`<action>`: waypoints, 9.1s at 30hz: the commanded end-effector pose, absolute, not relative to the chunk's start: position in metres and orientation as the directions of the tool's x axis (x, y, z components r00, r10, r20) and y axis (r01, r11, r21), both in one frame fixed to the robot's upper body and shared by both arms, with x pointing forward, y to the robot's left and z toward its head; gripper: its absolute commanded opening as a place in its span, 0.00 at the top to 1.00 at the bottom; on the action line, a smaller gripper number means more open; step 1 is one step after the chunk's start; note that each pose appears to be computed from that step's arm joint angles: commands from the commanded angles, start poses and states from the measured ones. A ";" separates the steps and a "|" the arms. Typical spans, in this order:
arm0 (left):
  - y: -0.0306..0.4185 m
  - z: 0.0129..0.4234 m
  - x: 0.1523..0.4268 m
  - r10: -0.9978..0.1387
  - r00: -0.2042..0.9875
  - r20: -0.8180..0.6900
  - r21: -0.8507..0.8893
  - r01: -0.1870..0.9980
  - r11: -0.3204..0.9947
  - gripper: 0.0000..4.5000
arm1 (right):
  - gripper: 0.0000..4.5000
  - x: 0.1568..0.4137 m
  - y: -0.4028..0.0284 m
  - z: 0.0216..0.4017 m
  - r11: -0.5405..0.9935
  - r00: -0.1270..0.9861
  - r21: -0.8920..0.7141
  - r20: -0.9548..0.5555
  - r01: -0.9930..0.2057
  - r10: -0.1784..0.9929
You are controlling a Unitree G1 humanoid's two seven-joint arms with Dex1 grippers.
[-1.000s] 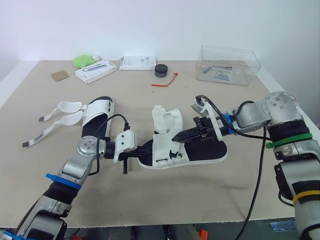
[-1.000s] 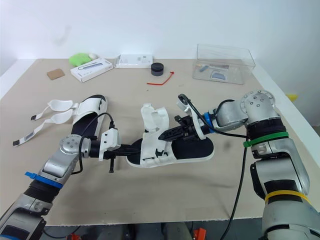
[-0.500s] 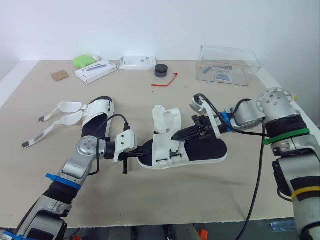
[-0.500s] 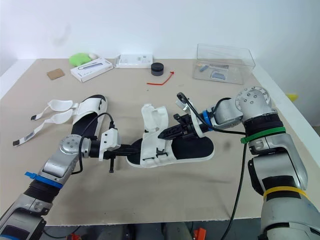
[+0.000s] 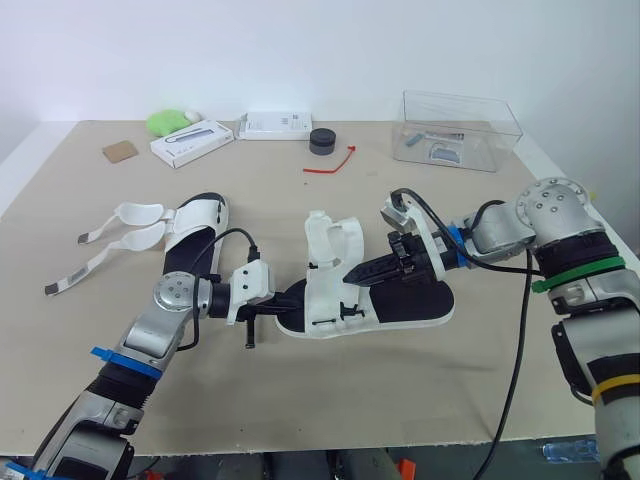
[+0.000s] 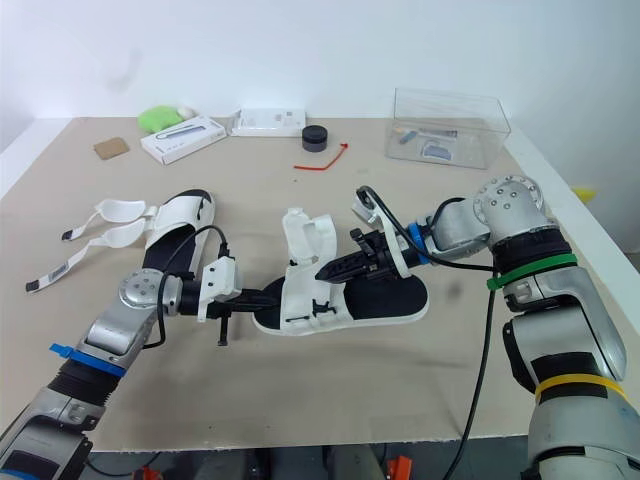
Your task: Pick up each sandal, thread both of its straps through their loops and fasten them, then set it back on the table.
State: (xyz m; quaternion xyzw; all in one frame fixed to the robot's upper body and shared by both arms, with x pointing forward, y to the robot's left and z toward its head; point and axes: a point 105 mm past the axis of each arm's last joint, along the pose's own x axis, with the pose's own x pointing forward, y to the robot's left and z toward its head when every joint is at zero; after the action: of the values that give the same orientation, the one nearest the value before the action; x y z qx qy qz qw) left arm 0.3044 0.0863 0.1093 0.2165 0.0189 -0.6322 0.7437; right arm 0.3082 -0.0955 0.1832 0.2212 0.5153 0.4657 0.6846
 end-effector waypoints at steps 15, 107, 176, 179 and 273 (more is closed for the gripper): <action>0.089 0.098 0.303 -0.919 0.205 -0.337 0.279 0.954 0.110 1.00 | 1.00 0.303 -0.095 0.195 0.460 0.019 0.780 -0.500 -0.424 0.866; 0.088 0.095 0.304 -0.914 0.220 -0.341 0.278 0.952 0.125 1.00 | 0.99 0.274 -0.075 0.189 0.525 0.225 0.446 -0.568 -0.725 0.792; 0.084 0.103 0.319 -0.901 0.293 -0.320 0.298 0.934 0.197 1.00 | 1.00 0.213 -0.102 0.131 0.380 0.003 0.505 -0.598 -0.775 0.801; 0.083 0.102 0.319 -0.901 0.292 -0.321 0.298 0.934 0.196 1.00 | 1.00 0.207 -0.101 0.128 0.369 -0.021 0.514 -0.604 -0.774 0.797; 0.086 0.096 0.318 -0.897 0.292 -0.333 0.257 0.943 0.211 1.00 | 0.51 0.231 -0.123 0.144 -0.502 0.162 -0.861 -0.508 -0.079 0.846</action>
State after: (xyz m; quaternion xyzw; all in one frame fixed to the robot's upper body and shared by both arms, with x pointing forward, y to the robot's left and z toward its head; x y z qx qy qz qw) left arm 0.3194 0.0837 0.1053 0.2091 0.0343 -0.5912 0.7782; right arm 0.2309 -0.1242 0.1344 -0.6462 -0.2739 0.5884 0.4014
